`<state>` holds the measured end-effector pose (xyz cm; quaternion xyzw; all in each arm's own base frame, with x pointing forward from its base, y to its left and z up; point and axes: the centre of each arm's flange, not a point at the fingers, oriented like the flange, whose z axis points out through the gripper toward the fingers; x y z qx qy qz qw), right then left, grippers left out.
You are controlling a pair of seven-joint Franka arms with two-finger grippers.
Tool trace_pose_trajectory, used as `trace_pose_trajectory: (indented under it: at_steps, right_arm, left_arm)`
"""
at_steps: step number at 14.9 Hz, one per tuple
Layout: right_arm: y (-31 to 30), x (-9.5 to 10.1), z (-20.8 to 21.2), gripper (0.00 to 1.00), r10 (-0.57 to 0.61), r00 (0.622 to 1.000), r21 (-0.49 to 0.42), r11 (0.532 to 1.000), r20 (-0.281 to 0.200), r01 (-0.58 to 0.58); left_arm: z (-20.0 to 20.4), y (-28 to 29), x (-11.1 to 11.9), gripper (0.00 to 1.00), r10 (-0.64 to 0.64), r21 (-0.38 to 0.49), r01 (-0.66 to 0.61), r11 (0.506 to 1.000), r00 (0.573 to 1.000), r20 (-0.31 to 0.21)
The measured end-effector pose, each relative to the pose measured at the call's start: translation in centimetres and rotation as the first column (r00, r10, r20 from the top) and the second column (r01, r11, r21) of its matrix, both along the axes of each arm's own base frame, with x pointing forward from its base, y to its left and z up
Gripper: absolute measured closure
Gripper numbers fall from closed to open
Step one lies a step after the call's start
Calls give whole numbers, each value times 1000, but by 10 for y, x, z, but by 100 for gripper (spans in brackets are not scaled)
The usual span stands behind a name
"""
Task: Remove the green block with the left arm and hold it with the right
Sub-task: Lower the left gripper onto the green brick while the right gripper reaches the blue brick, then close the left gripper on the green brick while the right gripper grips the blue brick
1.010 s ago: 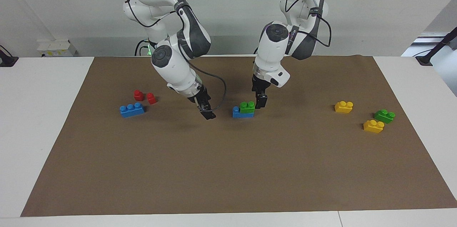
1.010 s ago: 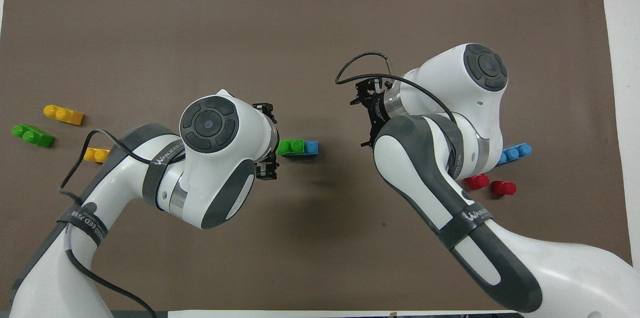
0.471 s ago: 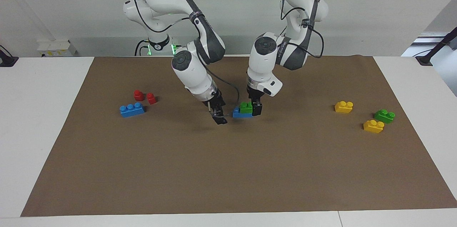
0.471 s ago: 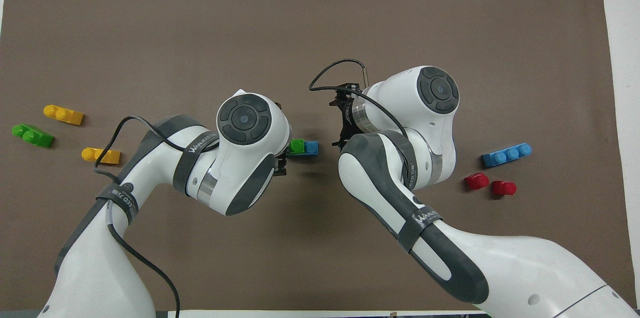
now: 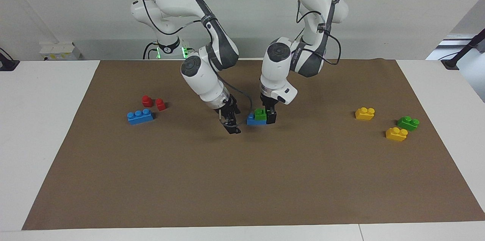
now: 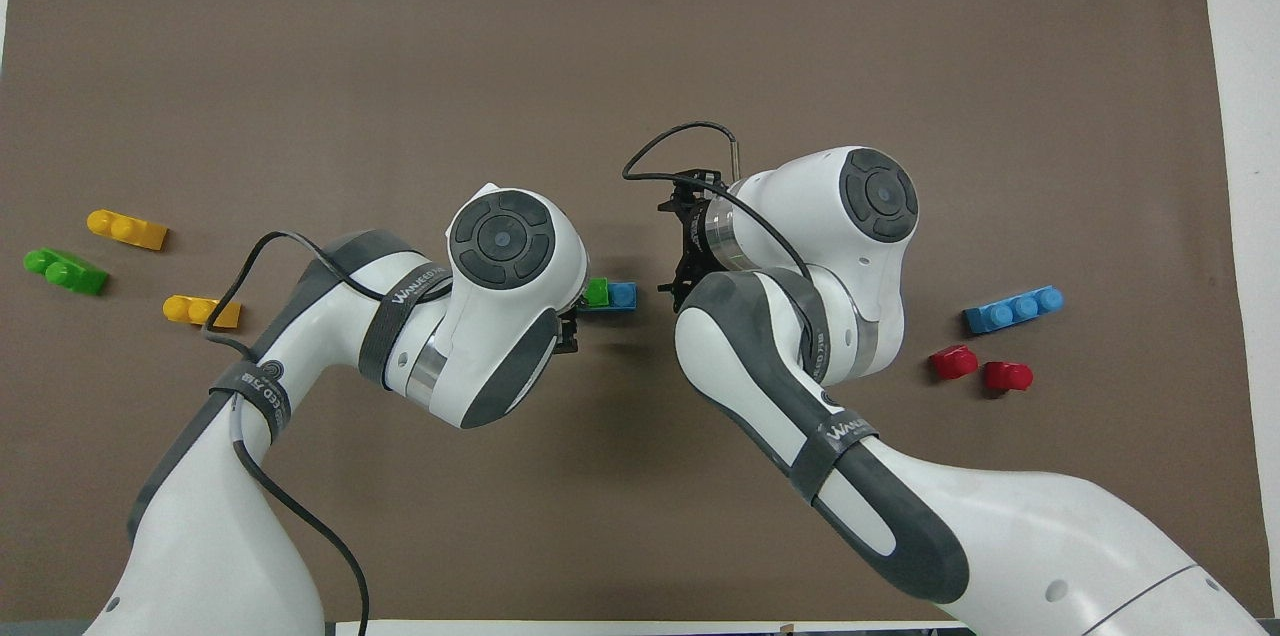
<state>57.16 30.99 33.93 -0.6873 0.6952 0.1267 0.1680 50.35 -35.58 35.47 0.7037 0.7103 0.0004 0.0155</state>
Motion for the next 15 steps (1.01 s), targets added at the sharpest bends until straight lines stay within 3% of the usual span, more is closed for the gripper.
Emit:
trace_pose_trajectory:
  at_steps: [3, 8, 15]
  right_arm:
    - [8, -9, -9, 0, 3, 1000, -6, 1000, 16, -3]
    - [24, -28, -24, 0, 32, 999, -17, 999, -5, -32]
    - [37, -46, -49, 0, 35, 999, -33, 999, 32, -34]
  left_arm:
    - [-1, 0, 0, 0, 1, 0, -1, 1000, 1000, 1]
    - [-7, 1, -2, 0, 2, 1, -2, 1000, 1000, 0]
    - [-11, 2, -4, 0, 3, 1, -3, 1000, 1000, 0]
